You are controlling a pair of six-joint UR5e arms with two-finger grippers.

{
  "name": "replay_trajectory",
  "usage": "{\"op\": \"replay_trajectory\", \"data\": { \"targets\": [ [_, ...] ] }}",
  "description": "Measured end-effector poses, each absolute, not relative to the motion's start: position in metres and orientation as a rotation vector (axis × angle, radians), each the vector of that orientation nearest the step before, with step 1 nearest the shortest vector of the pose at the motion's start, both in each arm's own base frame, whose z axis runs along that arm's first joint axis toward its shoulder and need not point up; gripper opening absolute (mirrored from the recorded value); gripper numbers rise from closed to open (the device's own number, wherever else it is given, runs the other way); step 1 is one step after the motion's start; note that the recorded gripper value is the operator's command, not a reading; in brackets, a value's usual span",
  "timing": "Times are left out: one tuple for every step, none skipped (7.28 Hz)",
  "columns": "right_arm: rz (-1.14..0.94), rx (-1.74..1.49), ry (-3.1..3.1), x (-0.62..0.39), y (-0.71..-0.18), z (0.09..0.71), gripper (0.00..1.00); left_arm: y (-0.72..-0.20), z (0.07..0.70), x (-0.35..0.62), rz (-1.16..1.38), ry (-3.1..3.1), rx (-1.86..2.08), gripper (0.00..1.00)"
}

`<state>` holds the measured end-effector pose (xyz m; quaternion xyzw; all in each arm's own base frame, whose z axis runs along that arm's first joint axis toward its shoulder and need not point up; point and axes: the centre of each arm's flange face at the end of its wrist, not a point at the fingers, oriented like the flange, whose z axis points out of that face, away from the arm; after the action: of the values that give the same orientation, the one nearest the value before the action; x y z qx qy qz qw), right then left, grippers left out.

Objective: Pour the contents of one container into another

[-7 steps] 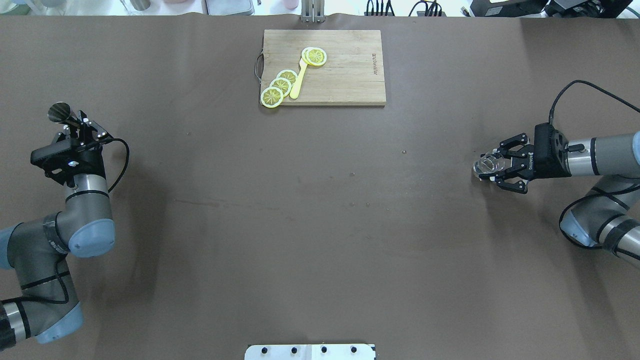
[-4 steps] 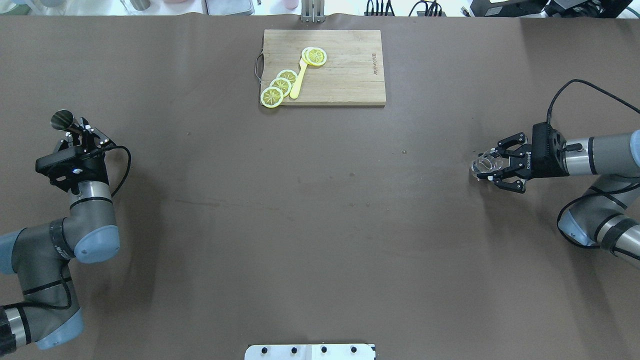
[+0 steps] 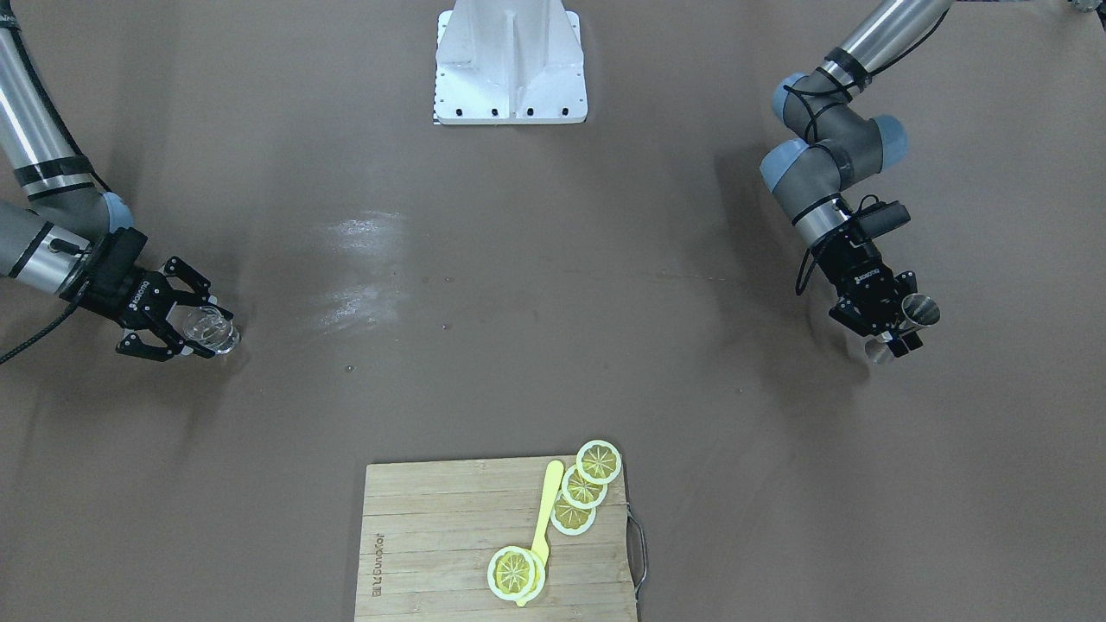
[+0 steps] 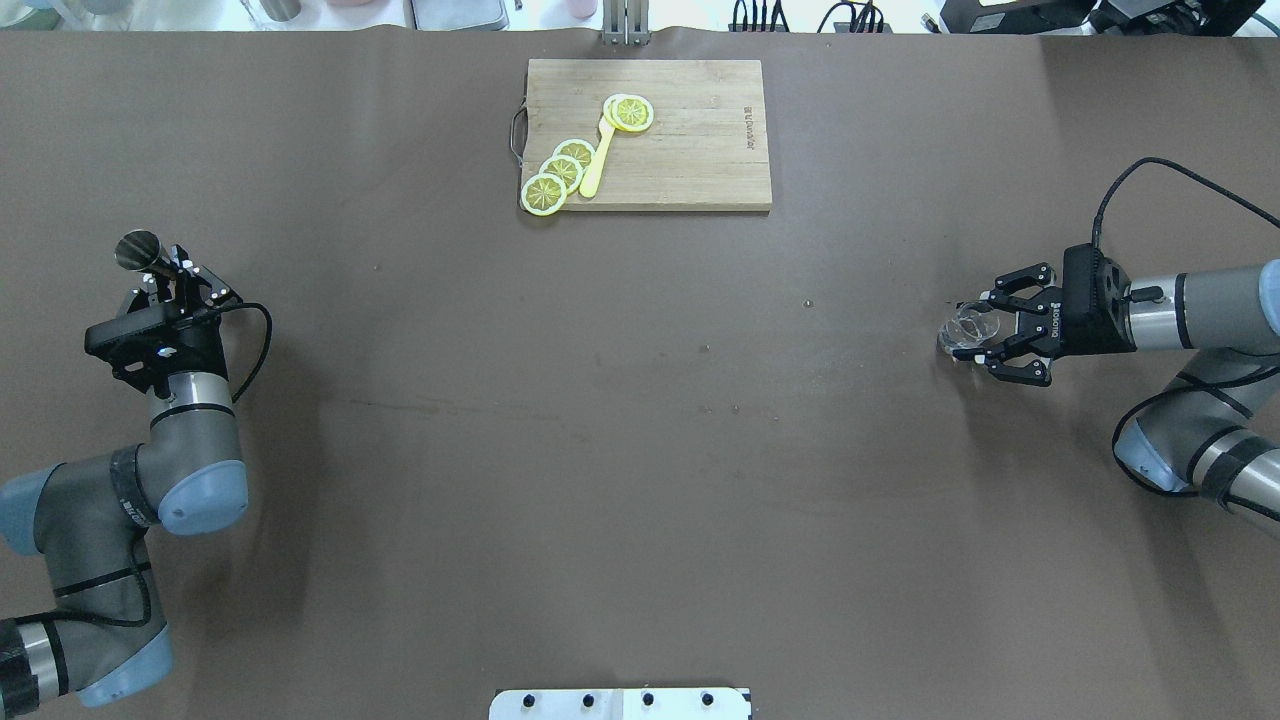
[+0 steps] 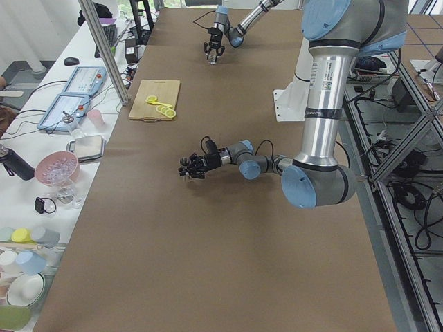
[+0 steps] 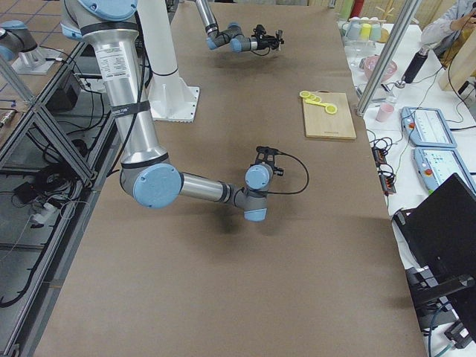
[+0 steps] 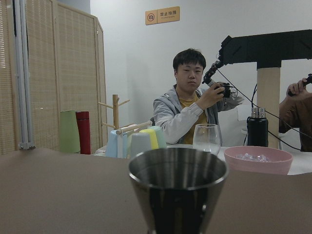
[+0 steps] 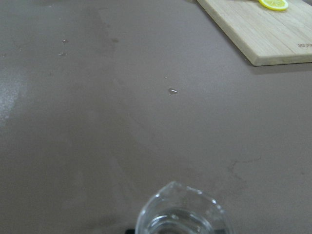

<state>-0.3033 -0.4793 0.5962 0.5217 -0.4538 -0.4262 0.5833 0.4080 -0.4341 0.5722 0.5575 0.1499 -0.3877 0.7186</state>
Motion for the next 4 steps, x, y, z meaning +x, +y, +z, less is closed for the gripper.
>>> {"op": "replay_trajectory", "data": {
  "targets": [
    [-0.992, 1.217, -1.061, -0.303, -0.479, 0.596, 1.00, -0.434, 0.573, 0.409, -0.855, 0.330, 1.234, 0.00],
    [-0.984, 1.214, -1.068, -0.303, -0.479, 0.594, 1.00, -0.434, 0.575, 0.411, -0.852, 0.325, 1.234, 0.00],
    [-0.970, 1.211, -1.083, -0.303, -0.479, 0.588, 1.00, -0.435, 0.578, 0.412, -0.848, 0.320, 1.235, 0.00],
    [-0.959, 1.214, -1.094, -0.302, -0.479, 0.582, 1.00, -0.435, 0.580, 0.413, -0.846, 0.316, 1.235, 0.00]
  ]
}}
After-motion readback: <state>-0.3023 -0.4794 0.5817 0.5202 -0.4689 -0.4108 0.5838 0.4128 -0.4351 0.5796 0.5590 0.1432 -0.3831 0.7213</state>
